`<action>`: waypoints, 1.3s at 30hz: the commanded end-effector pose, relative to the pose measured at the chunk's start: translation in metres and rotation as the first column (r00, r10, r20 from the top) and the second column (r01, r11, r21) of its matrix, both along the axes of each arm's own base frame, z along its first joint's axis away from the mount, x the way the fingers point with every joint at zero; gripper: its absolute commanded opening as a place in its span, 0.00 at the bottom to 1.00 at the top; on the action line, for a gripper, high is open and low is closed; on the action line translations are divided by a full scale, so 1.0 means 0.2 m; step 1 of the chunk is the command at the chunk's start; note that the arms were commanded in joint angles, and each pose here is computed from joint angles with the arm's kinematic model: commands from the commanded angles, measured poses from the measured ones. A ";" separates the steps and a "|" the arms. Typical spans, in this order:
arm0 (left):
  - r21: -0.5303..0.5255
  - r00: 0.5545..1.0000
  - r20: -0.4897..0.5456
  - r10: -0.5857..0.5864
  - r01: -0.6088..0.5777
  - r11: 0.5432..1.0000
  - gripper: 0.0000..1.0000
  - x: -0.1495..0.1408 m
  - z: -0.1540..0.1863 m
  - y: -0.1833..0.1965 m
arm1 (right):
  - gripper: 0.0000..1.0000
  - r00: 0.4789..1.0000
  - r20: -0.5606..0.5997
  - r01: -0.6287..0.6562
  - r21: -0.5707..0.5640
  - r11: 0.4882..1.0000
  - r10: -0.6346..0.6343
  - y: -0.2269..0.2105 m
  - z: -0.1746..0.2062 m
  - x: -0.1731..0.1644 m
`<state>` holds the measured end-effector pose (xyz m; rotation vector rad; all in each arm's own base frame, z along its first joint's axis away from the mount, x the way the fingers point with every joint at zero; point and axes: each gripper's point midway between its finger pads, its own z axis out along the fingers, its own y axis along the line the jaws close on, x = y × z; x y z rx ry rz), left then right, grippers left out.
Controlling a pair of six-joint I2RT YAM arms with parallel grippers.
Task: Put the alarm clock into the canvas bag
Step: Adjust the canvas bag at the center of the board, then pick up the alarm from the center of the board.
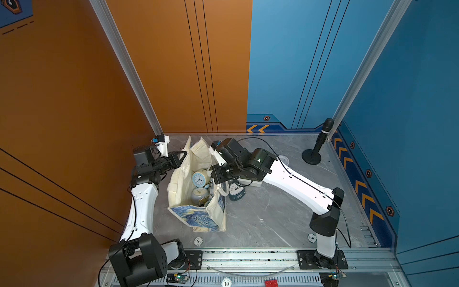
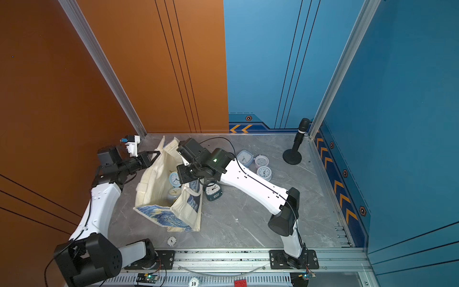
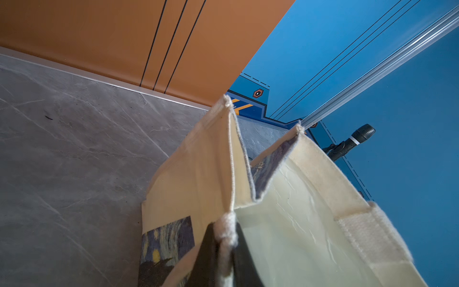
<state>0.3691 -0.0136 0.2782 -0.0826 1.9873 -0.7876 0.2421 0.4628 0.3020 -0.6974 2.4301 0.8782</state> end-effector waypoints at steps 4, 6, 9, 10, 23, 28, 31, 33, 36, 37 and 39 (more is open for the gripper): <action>0.030 1.000 -0.003 -0.020 0.020 0.999 0.00 -0.04 -0.01 -0.04 | 0.00 0.995 0.028 -0.099 0.140 0.985 0.096 0.18 0.12 -0.04; 0.032 1.000 -0.003 -0.018 0.018 0.999 0.00 -0.04 -0.01 -0.04 | 0.00 0.996 0.011 -0.087 0.123 0.989 0.086 0.18 0.06 -0.02; 0.034 1.000 -0.004 -0.017 0.017 0.999 0.00 -0.04 -0.01 -0.04 | 0.00 0.998 -0.020 -0.063 0.088 0.994 0.065 0.17 -0.04 0.01; 0.035 1.000 -0.006 -0.016 0.016 0.999 0.00 -0.04 -0.01 -0.04 | 0.00 0.998 -0.028 -0.057 0.084 0.995 0.059 0.17 -0.05 0.02; 0.053 1.000 -0.010 0.007 -0.007 0.999 0.00 -0.04 -0.02 -0.01 | 0.33 0.992 0.116 0.029 0.108 0.994 -0.041 -0.10 0.21 0.08; 0.047 1.000 -0.019 0.008 -0.007 0.999 0.00 -0.03 -0.03 -0.01 | 0.37 0.987 0.127 0.084 0.099 0.992 -0.096 -0.23 0.23 0.14; 0.042 1.000 -0.023 0.003 -0.003 0.999 0.00 -0.03 -0.03 -0.01 | 0.39 0.982 0.141 0.113 0.089 0.990 -0.124 -0.30 0.24 0.18; 0.043 1.000 -0.023 0.005 -0.004 0.999 0.00 -0.03 -0.04 -0.01 | 0.41 0.977 0.155 0.138 0.066 0.988 -0.147 -0.36 0.24 0.20; 0.045 1.000 -0.021 0.005 -0.004 0.999 0.00 -0.03 -0.03 -0.01 | 0.42 0.966 0.175 0.189 0.024 0.982 -0.191 -0.46 0.20 0.26; 0.044 1.000 -0.021 0.004 -0.003 0.999 0.00 -0.03 -0.03 -0.01 | 0.42 0.963 0.176 0.206 0.006 0.979 -0.204 -0.50 0.17 0.28; 0.044 1.000 -0.019 0.004 -0.003 0.999 0.00 -0.03 -0.03 -0.01 | 0.43 0.957 0.177 0.238 -0.035 0.971 -0.228 -0.57 0.10 0.31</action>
